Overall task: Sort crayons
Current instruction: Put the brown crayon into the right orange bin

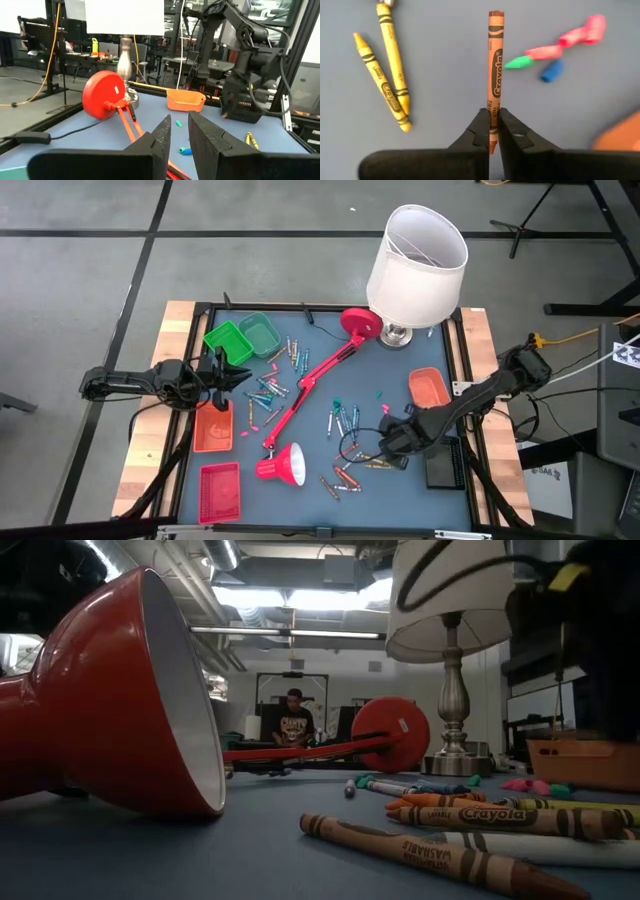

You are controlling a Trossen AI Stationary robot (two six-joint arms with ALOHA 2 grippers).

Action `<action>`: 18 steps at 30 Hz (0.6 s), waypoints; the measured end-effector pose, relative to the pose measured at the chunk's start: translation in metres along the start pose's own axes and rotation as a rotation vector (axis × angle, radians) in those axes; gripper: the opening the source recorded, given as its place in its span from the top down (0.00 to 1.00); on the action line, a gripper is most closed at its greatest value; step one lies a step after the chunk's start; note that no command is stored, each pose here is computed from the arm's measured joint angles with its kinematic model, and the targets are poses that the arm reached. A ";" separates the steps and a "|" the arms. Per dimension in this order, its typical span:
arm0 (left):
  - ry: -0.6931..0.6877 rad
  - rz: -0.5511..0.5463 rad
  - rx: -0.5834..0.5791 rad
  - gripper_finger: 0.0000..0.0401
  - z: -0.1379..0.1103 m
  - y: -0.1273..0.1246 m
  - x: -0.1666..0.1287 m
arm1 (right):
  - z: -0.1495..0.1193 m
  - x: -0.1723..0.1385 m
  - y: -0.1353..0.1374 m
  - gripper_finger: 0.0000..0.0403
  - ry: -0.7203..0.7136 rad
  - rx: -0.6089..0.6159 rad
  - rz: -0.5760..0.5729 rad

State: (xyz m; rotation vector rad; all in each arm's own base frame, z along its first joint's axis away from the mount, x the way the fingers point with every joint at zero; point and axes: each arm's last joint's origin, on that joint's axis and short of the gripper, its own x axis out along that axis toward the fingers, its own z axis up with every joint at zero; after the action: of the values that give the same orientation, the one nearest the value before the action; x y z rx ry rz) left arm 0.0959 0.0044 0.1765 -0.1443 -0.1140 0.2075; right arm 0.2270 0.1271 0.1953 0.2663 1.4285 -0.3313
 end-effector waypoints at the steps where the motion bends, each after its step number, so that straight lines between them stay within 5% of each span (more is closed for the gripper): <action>1: -0.012 -0.002 -0.003 0.87 0.001 0.000 0.000 | -0.002 -0.005 -0.004 0.96 -0.005 -0.001 -0.013; 9: -0.081 -0.011 -0.021 0.87 0.008 -0.002 0.003 | -0.016 -0.036 -0.038 0.96 -0.030 -0.004 -0.165; 18: -0.119 -0.002 -0.103 0.87 0.014 -0.005 0.014 | -0.015 -0.044 -0.072 0.96 0.099 0.070 -0.325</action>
State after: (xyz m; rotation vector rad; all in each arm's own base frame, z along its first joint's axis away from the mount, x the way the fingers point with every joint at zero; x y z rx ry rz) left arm 0.1087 0.0045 0.1921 -0.2343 -0.2432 0.2079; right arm 0.1808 0.0690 0.2383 0.1075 1.5611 -0.6416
